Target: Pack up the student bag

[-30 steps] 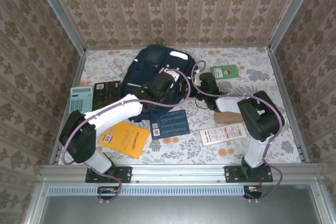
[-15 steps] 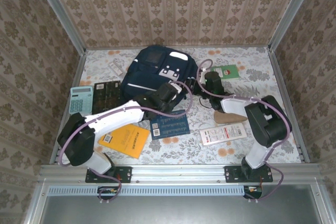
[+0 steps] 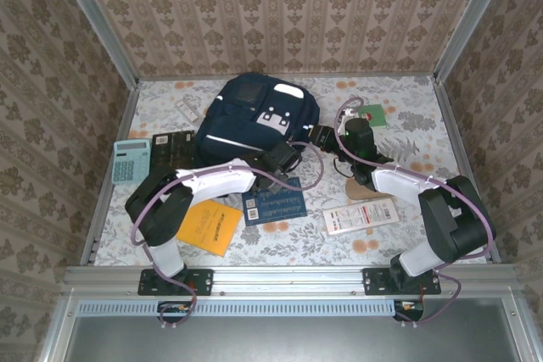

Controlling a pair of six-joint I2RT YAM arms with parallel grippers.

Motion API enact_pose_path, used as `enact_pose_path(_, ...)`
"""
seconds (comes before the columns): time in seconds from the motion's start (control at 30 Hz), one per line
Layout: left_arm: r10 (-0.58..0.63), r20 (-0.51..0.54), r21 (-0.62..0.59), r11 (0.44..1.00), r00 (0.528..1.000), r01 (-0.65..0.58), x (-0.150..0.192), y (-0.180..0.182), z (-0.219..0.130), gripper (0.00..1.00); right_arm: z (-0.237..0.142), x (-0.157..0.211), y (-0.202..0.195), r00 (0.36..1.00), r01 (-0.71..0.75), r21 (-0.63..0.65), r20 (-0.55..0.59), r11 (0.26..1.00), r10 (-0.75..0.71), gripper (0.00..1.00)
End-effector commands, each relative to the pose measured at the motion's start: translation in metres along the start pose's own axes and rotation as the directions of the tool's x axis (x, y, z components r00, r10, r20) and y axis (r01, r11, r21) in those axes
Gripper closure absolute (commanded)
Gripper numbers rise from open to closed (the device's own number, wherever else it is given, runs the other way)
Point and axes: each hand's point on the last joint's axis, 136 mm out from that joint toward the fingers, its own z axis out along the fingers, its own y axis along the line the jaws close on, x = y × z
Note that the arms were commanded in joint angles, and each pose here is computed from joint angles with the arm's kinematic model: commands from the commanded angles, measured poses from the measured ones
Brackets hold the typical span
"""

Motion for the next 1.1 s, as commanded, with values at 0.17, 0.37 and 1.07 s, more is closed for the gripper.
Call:
enact_pose_path(0.17,-0.004,0.033,-0.181,0.983,0.999,0.010,-0.016,0.036,-0.008,1.00,-0.004,0.001,0.005,1.000,-0.019,-0.027,-0.009,0.999,0.019,0.58)
enact_pose_path(0.37,-0.104,0.211,-0.243,0.958,0.972,0.155,-0.043,0.073,-0.062,1.00,-0.004,0.010,0.010,1.000,0.019,-0.042,-0.002,0.999,-0.019,0.58)
enact_pose_path(1.07,-0.290,0.376,-0.095,0.933,0.880,0.347,-0.044,0.103,-0.100,1.00,0.040,0.077,0.052,0.965,0.133,-0.243,-0.191,0.961,-0.182,0.73)
